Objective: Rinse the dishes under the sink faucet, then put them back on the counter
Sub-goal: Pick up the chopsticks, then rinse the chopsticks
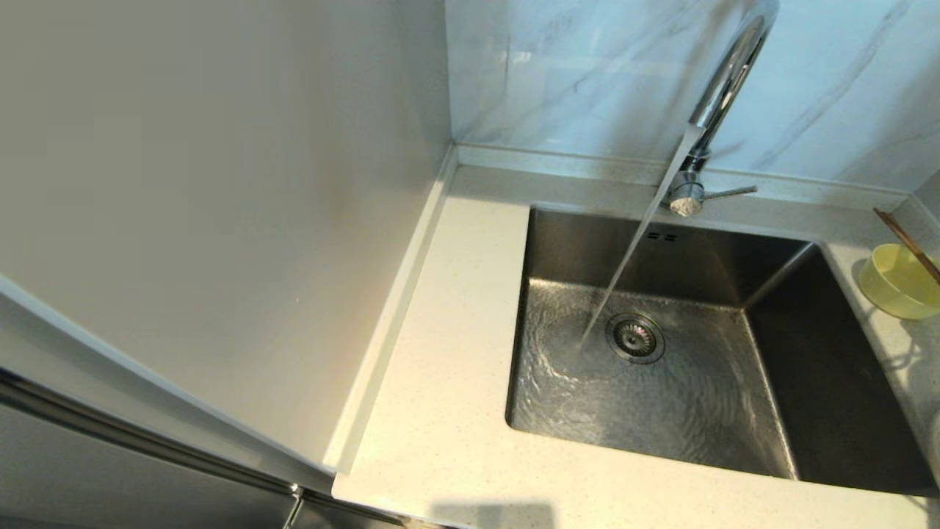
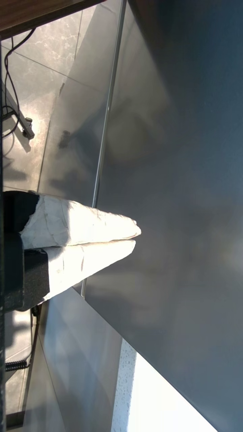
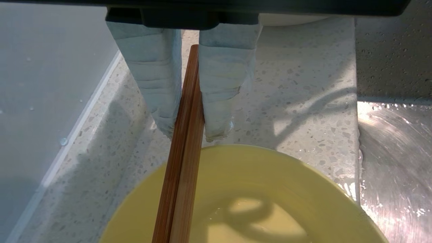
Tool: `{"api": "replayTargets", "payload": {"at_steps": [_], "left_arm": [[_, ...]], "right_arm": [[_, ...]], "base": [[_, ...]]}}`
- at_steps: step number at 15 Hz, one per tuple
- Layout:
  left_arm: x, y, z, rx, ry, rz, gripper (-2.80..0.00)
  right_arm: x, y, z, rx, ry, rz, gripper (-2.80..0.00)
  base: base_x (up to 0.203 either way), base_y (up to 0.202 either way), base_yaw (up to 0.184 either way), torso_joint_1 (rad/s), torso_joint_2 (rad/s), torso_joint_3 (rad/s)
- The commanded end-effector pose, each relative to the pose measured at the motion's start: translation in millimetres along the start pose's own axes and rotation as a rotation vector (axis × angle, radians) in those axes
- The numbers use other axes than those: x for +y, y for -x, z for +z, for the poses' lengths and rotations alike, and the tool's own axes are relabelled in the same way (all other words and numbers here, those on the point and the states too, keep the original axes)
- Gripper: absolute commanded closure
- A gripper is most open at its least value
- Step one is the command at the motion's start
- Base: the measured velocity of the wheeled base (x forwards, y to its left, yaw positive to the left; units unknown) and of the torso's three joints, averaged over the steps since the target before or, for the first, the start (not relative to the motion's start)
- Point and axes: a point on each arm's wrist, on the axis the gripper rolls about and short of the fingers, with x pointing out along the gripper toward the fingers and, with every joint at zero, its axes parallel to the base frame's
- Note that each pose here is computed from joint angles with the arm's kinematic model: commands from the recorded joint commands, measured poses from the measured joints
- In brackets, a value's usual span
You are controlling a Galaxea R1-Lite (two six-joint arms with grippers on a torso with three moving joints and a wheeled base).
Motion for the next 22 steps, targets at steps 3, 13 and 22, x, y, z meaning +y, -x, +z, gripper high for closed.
{"api": "replayTargets", "payload": {"at_steps": [3,13,22], "left_arm": [[0.0,0,0,0.0,0.0,0.0,0.0],[0.0,0,0,0.0,0.0,0.0,0.0],[0.0,0,0,0.0,0.0,0.0,0.0]], "right_arm": [[-5,10,-1,-0.017,-0.006,-0.018,0.0],[30,87,-2,-0.107,0.043,-0.04,0.0],[155,78,-78,-0.072,0.227,0.193,0.0]], "base": [[0.0,0.0,0.0,0.0,0.0,0.0],[0.0,0.0,0.0,0.0,0.0,0.0],[0.0,0.0,0.0,0.0,0.0,0.0]]}}
